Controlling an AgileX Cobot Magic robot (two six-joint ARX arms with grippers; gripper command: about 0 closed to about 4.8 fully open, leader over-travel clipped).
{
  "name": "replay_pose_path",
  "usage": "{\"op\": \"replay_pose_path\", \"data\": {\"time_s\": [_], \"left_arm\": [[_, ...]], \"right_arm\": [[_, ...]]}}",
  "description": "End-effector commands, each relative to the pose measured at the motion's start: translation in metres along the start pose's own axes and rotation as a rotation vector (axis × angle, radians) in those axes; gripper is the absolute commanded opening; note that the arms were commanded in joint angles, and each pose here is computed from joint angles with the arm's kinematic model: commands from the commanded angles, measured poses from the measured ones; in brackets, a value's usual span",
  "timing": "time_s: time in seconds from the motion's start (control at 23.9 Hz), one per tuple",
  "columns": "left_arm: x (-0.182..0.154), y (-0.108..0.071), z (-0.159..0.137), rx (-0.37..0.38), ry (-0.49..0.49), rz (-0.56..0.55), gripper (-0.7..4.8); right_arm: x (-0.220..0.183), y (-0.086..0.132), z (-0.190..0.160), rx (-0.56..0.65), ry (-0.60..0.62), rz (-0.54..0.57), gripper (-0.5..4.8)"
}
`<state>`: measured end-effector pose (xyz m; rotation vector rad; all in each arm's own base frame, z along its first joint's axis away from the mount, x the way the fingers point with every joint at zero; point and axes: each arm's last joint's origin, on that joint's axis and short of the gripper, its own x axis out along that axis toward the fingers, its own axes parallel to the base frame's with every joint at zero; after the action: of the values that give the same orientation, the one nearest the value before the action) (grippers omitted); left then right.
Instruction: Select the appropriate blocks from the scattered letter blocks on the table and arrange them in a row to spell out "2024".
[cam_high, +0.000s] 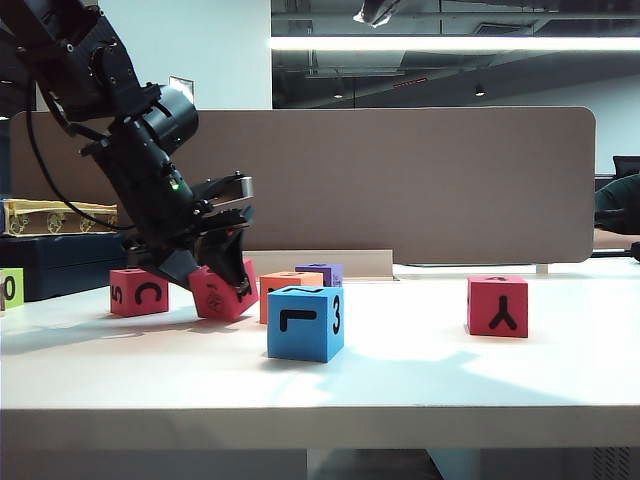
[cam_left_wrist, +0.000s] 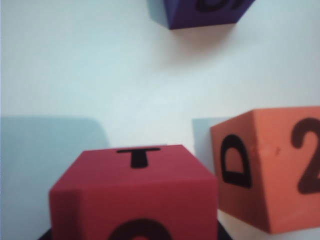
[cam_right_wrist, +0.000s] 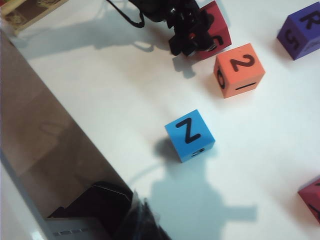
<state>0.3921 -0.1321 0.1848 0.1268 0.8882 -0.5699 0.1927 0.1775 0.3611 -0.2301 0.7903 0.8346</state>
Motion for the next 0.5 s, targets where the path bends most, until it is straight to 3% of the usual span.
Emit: {"op": "replay_pose_path", "data": {"time_s": [0.04, 0.5], "left_arm": [[0.0001, -0.0034, 0.0029, -0.006, -0.019, -0.037, 2.64], [0.0012, -0.0084, 0.0039, 0.005, -0.024, -0.050, 2.79]], "right_arm": [[0.0015, -0.0003, 0.0019, -0.004, -0.007, -0.006, -0.05], [0.0046, -0.0007, 0.0014, -0.002, 0.008, -0.005, -0.05]]}}
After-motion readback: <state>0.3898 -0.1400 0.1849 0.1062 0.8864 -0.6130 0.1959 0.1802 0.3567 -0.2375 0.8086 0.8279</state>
